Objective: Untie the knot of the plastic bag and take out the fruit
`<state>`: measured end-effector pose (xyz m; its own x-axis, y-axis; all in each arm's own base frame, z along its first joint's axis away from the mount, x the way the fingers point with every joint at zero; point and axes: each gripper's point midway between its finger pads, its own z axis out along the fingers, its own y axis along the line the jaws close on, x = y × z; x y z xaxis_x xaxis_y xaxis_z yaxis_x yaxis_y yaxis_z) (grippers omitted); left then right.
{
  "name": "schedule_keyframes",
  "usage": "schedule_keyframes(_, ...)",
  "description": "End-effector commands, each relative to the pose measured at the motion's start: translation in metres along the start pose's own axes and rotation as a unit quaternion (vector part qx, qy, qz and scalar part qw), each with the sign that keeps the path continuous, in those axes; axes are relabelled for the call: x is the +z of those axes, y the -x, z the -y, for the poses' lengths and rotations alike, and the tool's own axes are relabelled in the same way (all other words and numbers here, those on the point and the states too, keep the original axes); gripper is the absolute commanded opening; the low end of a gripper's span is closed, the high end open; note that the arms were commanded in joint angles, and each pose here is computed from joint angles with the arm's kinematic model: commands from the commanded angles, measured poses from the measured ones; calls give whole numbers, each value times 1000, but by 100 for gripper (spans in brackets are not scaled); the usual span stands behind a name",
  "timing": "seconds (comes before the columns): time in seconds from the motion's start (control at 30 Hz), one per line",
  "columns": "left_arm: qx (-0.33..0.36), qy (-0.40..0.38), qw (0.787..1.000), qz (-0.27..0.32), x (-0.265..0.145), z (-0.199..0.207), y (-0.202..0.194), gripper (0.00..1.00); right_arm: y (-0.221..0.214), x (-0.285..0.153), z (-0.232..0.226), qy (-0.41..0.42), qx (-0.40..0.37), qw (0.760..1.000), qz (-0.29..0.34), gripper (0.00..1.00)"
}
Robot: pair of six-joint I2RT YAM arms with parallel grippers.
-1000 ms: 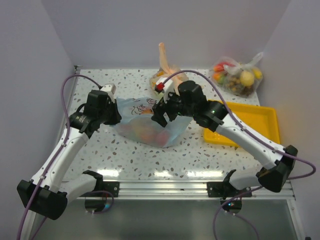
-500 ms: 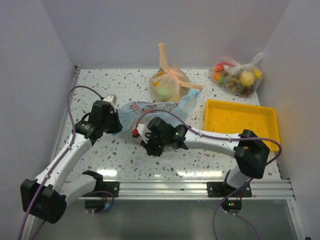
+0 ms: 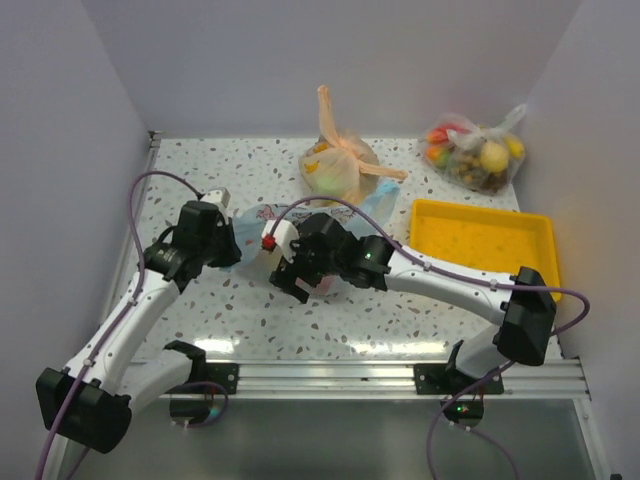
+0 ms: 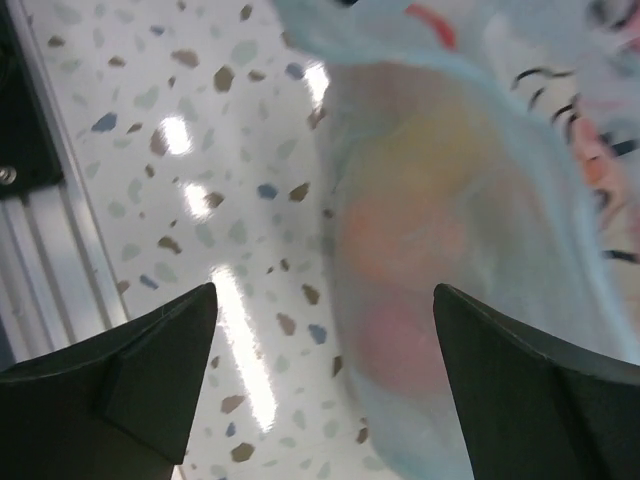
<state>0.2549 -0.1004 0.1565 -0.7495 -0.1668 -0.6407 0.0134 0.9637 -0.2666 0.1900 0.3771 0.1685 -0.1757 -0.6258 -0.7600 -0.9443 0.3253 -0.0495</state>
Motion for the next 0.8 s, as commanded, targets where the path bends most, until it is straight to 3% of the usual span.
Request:
schedule_keyframes(0.0, 8, -3, 1000, 13, -17, 1, 10, 0, 33, -12, 41, -64, -31, 997, 21, 93)
schedule_keyframes(0.3, 21, -11, 1000, -2, -30, 4, 7, 0, 46, 2, 90, -75, -27, 997, 17, 99)
schedule_keyframes(0.47, 21, -11, 1000, 9, -34, 5, 12, 0, 29, 20, 77, -23, -22, 999, -3, 92)
schedule_keyframes(0.57, 13, -13, 1000, 17, -31, 6, 15, 0, 15, 26, 53, 31, -2, 1000, -7, 73)
schedule_keyframes(0.6, 10, -1, 1000, 19, -26, 2, 14, 0, 5, 27, 39, 49, 3, 999, -12, 58)
schedule_keyframes(0.67, 0, -2, 999, 37, -21, 3, 21, 1, -3, 27, 23, 66, 3, 998, -15, 45)
schedule_keyframes(0.7, -5, 8, 999, 45, -18, -1, 23, 1, -6, 27, 14, 76, 1, 997, -16, 32)
schedule_keyframes(0.77, -19, 17, 998, 57, -9, -4, 27, 1, -26, 31, -12, 105, 0, 994, -38, 23)
